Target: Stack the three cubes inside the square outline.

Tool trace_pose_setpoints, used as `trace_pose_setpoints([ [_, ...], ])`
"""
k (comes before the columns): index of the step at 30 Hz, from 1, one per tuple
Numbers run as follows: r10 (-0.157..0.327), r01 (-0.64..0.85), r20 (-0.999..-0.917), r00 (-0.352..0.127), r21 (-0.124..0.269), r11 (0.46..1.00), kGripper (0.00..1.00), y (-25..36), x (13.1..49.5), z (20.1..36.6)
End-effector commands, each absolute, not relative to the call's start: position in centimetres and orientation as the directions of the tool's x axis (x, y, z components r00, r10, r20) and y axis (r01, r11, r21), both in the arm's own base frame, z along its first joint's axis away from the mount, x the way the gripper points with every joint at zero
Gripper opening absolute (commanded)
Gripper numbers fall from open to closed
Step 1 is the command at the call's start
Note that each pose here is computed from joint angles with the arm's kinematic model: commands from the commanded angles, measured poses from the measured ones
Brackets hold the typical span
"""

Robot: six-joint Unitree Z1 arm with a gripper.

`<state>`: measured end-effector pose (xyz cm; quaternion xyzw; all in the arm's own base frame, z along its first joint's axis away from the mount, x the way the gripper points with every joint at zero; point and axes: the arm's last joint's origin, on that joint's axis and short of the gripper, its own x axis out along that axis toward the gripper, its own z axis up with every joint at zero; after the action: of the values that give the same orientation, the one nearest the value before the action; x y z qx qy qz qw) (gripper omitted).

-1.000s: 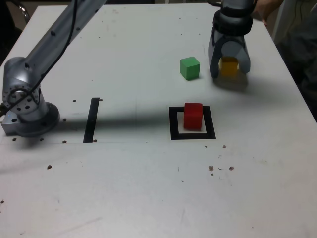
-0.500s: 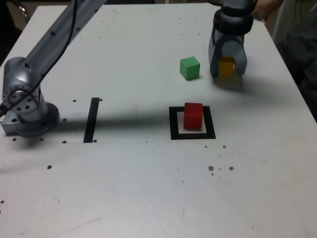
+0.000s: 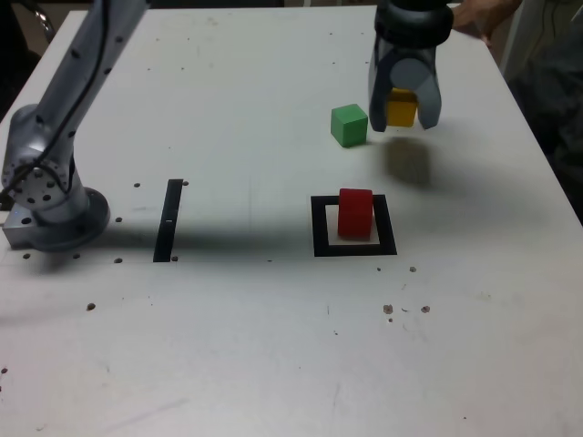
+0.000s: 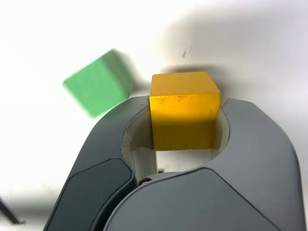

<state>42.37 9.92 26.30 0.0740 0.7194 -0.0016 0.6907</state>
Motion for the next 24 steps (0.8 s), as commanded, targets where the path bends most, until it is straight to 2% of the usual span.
trace_pose_setpoints([
  [1,0.107,0.113,-0.9941,-0.02,0.104,0.988,0.36,9.0,41.7,27.3],
  [7,0.104,0.121,-0.9946,-0.005,0.102,0.987,0.36,6.0,39.4,29.3],
  [13,0.089,0.116,-0.996,-0.001,0.088,0.989,0.36,3.4,37.2,30.6],
  [24,0.067,0.095,-0.9977,-0.007,0.066,0.993,0.36,0.3,34.7,30.7],
])
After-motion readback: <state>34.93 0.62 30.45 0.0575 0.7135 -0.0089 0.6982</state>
